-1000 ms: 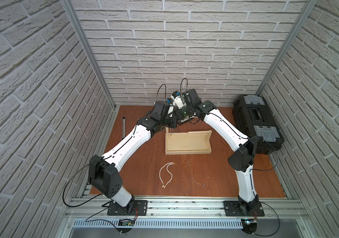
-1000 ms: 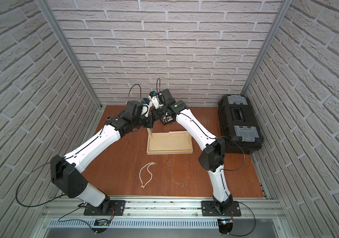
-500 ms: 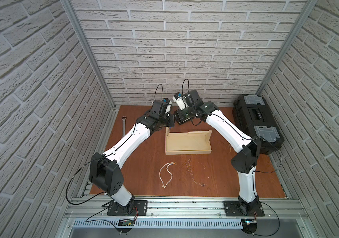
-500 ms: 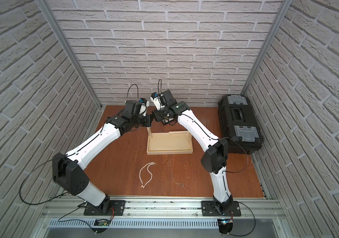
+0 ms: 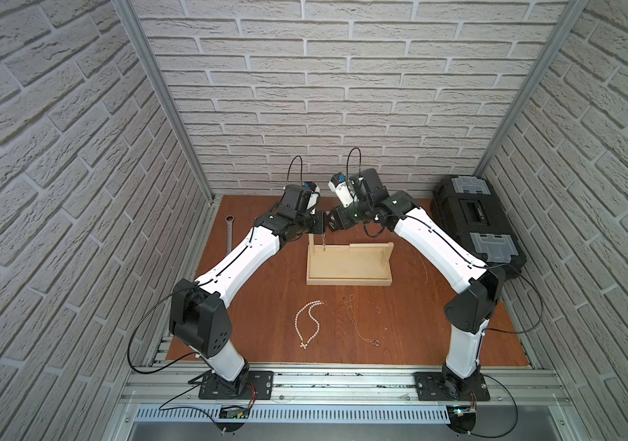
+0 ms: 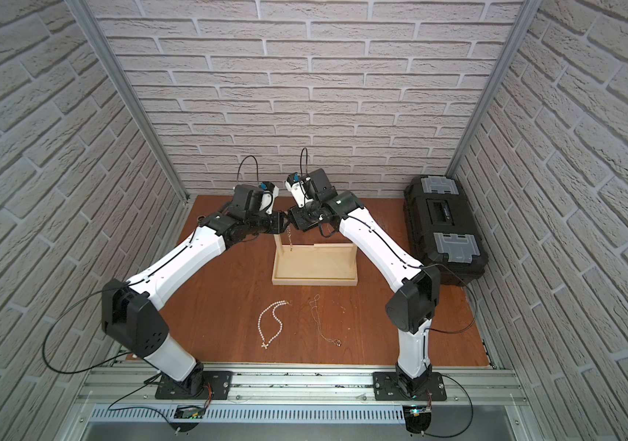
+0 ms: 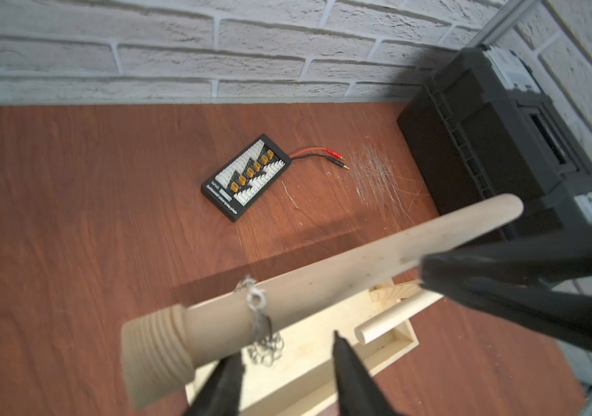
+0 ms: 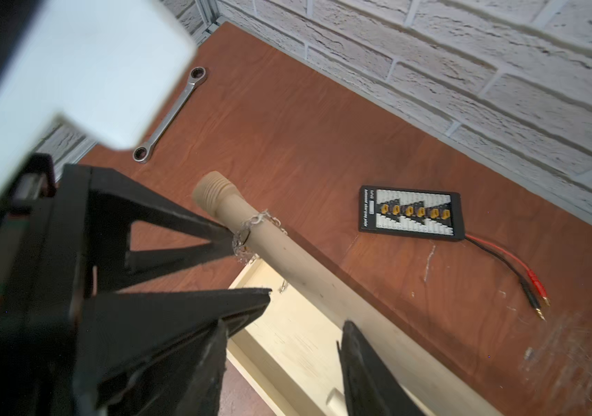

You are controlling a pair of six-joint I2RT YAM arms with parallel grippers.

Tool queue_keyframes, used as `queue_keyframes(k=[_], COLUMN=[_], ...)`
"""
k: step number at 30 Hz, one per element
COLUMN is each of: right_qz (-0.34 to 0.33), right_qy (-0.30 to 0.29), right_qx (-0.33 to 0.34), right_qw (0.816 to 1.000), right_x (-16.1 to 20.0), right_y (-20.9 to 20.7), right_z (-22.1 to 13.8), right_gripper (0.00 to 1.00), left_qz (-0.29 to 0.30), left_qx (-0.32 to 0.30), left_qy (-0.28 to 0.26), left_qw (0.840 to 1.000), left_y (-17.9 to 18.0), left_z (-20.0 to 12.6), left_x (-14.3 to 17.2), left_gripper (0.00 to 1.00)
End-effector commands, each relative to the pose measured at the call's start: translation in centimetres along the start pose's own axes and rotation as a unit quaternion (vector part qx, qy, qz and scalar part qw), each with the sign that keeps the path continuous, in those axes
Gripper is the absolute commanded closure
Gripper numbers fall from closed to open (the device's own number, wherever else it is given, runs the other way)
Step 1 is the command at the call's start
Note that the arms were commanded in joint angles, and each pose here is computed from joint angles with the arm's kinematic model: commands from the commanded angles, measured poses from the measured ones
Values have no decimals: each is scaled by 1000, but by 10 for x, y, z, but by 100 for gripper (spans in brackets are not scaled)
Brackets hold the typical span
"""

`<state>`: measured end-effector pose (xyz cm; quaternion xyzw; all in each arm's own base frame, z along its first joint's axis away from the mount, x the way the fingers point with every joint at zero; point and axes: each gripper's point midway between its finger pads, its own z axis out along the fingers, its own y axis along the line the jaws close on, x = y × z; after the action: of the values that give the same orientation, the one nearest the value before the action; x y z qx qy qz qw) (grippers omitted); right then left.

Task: Hang the necklace on the jewelry display stand
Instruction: Hang the necklace on the stand.

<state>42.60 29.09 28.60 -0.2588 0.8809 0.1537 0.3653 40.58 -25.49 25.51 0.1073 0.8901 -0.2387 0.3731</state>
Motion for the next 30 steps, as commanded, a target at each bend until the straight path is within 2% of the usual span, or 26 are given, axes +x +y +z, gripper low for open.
queue_keyframes(k=[1, 9, 18, 23, 26, 30], right_qz=[-2, 5, 12, 28, 44, 71], right_qy=[-53, -66, -84, -49, -18, 46], right_qx=[-12, 9, 27, 46, 59, 84], right_qw=[999, 998, 996, 997, 997, 993], right_x=[-23, -23, -22, 12, 44, 99], right_y=[10, 2, -2, -8, -12, -17], right_z=[-25, -32, -72, -86, -94, -94], right_gripper=[47, 49, 54, 56, 58, 59], left_qz=[6, 0, -10, -13, -11, -9], left_qx=[25, 40, 73, 91, 91, 66], left_qy=[-33, -41, -54, -46, -36, -8], left_qw=[999, 998, 996, 995, 995, 998], left_y=[-13, -22, -38, -43, -42, -29], left_z=[-6, -18, -55, -70, -80, -86], left_x=[-23, -31, -35, -24, -14, 13], left_gripper=[39, 34, 32, 28, 26, 29])
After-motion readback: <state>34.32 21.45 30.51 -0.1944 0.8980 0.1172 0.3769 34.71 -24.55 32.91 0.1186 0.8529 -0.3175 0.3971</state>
